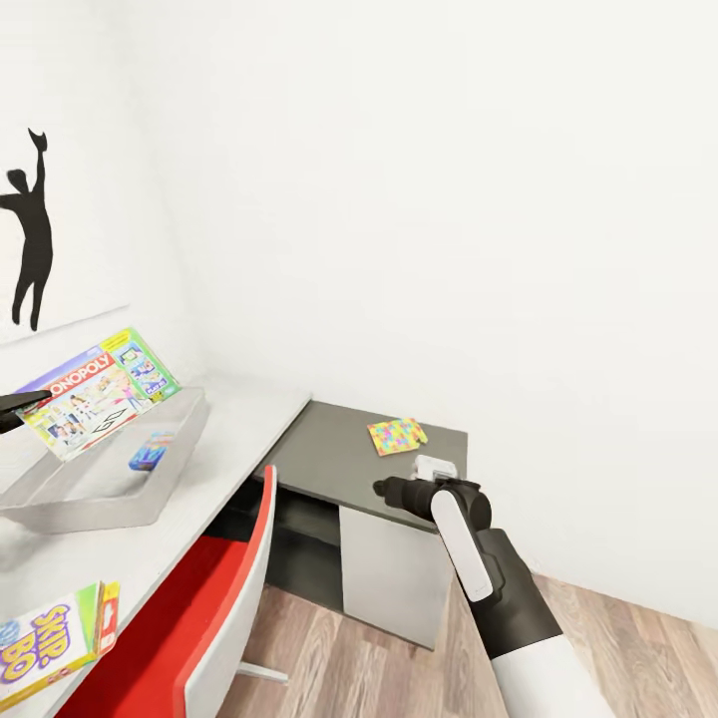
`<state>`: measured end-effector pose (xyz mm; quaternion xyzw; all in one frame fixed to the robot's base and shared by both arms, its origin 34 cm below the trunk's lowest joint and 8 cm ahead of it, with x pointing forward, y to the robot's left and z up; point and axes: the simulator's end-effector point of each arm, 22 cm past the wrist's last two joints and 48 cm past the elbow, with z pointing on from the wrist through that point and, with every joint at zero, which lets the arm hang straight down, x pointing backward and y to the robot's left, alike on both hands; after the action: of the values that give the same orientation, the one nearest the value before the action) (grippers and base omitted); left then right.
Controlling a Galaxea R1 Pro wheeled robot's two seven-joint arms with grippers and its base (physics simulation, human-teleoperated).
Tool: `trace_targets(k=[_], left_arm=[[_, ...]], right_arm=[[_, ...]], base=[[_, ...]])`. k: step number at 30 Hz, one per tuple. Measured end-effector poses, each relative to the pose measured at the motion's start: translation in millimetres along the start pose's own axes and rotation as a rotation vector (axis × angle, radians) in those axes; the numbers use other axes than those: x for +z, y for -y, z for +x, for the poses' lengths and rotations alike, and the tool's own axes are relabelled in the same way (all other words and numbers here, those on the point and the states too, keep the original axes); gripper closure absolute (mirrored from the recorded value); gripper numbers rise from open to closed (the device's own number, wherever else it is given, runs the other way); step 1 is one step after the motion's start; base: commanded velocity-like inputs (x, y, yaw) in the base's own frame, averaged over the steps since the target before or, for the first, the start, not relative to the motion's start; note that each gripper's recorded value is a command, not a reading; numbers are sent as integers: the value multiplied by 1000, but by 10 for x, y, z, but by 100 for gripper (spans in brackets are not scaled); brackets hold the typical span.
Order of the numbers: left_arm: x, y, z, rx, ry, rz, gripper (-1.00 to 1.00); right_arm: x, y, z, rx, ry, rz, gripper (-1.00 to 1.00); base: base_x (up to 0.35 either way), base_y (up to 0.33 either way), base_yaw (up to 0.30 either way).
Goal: Put all the toys in the child's room - the three board games (two on the bed and one on the table), the two jigsaw puzzles on the table, and the tennis ball on the table - inside the toy box on the table in the child's room.
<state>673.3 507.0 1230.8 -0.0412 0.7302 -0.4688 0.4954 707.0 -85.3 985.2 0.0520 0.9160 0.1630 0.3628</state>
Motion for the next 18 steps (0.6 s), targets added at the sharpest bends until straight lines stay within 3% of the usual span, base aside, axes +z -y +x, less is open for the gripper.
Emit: trace_targets(k=[6,9,12,18], left_arm=[[4,-5,3,0,-1,-1,100],[6,-6,6,0,-2,-1,100],[13,-5,9,9,-2,0,100],[8,-3,0,13,1,0,100]], right_arm=[[-2,-1,-4,0,1,0,-100],[-45,-34,-67,-5,19,-7,-100],[-275,-294,-203,-55,92,-55,-100],[-321,-348,-176,-67,100,-65,-100]], base=[[243,28,185],[196,4,29],[187,1,6],[185,0,1]])
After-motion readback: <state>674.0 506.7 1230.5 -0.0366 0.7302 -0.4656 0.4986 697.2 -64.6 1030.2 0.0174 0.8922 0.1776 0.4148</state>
